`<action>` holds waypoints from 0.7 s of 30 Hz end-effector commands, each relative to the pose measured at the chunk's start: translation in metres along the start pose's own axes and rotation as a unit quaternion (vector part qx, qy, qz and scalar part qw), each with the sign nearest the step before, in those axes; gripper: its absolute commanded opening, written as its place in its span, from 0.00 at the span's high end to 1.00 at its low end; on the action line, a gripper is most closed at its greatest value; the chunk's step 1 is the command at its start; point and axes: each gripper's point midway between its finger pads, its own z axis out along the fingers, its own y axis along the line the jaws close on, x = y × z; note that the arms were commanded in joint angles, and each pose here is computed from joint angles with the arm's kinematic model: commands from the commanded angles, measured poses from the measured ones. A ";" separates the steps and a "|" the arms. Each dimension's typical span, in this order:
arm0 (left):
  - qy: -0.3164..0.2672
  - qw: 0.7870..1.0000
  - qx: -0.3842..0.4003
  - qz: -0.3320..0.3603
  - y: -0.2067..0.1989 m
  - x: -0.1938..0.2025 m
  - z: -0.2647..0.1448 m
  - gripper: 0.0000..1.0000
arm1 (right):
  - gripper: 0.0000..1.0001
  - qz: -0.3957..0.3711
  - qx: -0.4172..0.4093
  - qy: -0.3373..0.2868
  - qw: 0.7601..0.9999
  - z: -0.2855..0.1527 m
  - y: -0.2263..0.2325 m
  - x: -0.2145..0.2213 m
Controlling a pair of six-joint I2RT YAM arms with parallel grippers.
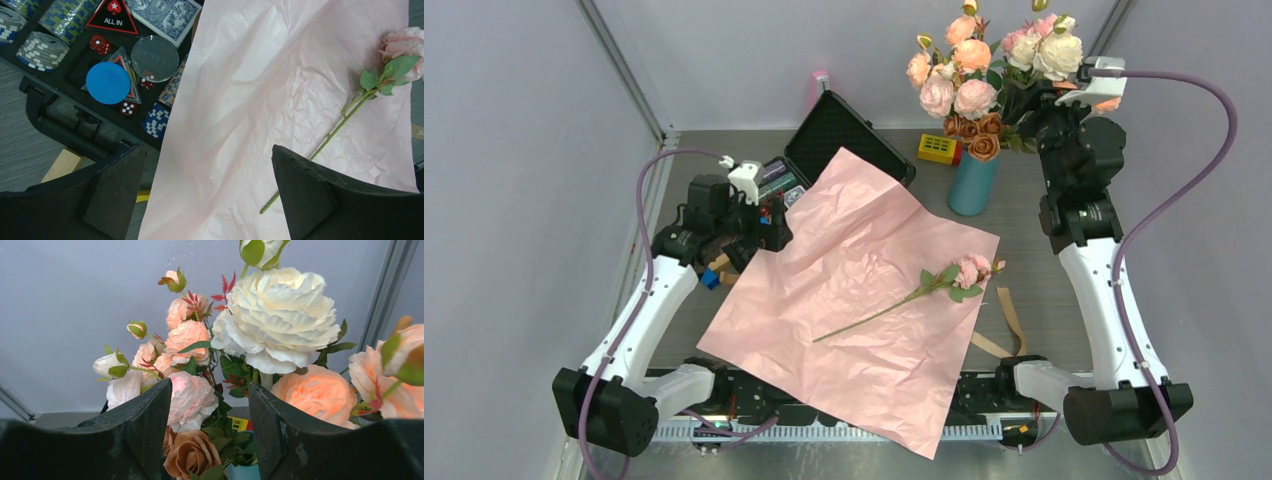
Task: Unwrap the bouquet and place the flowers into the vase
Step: Place the fake flower in the vase.
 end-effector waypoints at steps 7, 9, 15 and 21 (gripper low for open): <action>0.013 0.998 0.062 0.003 -0.027 0.007 0.006 0.00 | 0.36 0.064 0.048 0.029 0.996 -0.083 -0.006 -0.042; 0.025 0.997 0.070 0.013 -0.036 0.012 0.010 0.00 | 0.36 0.071 0.068 0.047 0.994 -0.102 -0.013 -0.038; 0.049 0.994 0.094 0.041 -0.074 0.027 0.016 0.00 | 0.34 0.104 0.110 0.094 0.984 -0.155 -0.025 -0.017; 0.052 0.984 0.159 0.064 -0.125 0.049 0.035 0.00 | 0.34 0.130 0.135 0.162 0.969 -0.188 -0.032 0.038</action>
